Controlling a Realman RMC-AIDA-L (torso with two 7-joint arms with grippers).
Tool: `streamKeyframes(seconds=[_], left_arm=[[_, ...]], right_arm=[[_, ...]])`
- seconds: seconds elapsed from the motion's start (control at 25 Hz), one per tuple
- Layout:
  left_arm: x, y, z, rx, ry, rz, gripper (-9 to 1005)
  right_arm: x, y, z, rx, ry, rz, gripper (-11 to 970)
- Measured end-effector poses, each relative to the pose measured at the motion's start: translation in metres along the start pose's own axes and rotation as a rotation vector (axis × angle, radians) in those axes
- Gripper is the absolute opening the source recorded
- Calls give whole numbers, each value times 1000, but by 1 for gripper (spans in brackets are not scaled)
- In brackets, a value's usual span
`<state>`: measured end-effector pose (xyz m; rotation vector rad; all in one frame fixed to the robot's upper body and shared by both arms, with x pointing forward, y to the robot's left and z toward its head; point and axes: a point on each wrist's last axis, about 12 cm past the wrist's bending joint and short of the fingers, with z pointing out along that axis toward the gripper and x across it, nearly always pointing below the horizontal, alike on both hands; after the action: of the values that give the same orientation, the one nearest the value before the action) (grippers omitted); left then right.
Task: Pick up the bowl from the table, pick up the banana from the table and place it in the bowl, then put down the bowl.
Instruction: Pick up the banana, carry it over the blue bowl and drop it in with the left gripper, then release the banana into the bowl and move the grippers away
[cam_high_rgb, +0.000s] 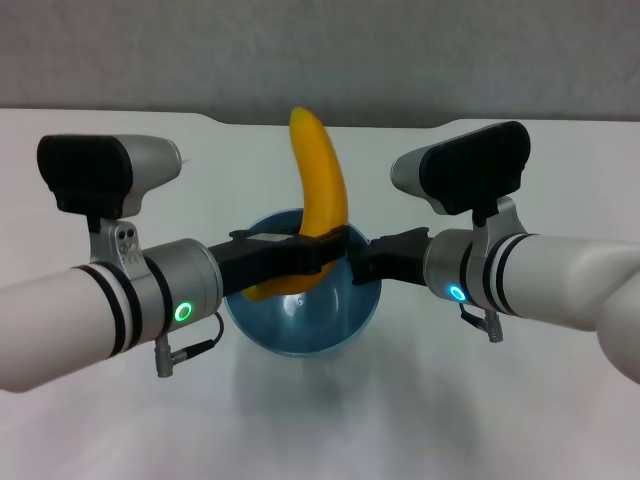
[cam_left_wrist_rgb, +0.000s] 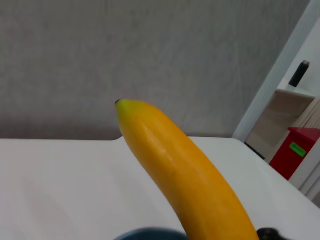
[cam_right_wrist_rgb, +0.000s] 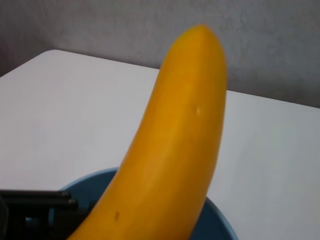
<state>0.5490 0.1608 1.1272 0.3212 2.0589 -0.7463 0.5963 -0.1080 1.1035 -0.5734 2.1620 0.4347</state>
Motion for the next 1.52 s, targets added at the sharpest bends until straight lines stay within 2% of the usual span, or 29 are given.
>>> streamKeyframes(seconds=[0.2, 0.4, 0.68, 0.84, 1.0, 1.28, 1.52], left_arm=[[3, 4, 1, -17, 0, -2, 552], [6, 8, -2, -33, -12, 15, 613], [6, 6, -1, -33, -15, 27, 698], [6, 8, -2, -39, -18, 23, 803], [3, 25, -13, -94, -46, 4, 908], [8, 74, -46, -256, -93, -63, 908], [20, 100, -57, -337, -83, -119, 908]], right_arm=[[-2, -1, -3, 1, -16, 5, 88], [1, -10, -8, 23, -20, 33, 90], [2, -12, -8, 27, -18, 37, 92], [3, -13, -8, 31, -15, 39, 93], [2, -18, -8, 44, 8, 51, 95], [-15, -22, -2, 57, 70, 64, 97], [-26, -29, 18, 85, 170, 88, 99]])
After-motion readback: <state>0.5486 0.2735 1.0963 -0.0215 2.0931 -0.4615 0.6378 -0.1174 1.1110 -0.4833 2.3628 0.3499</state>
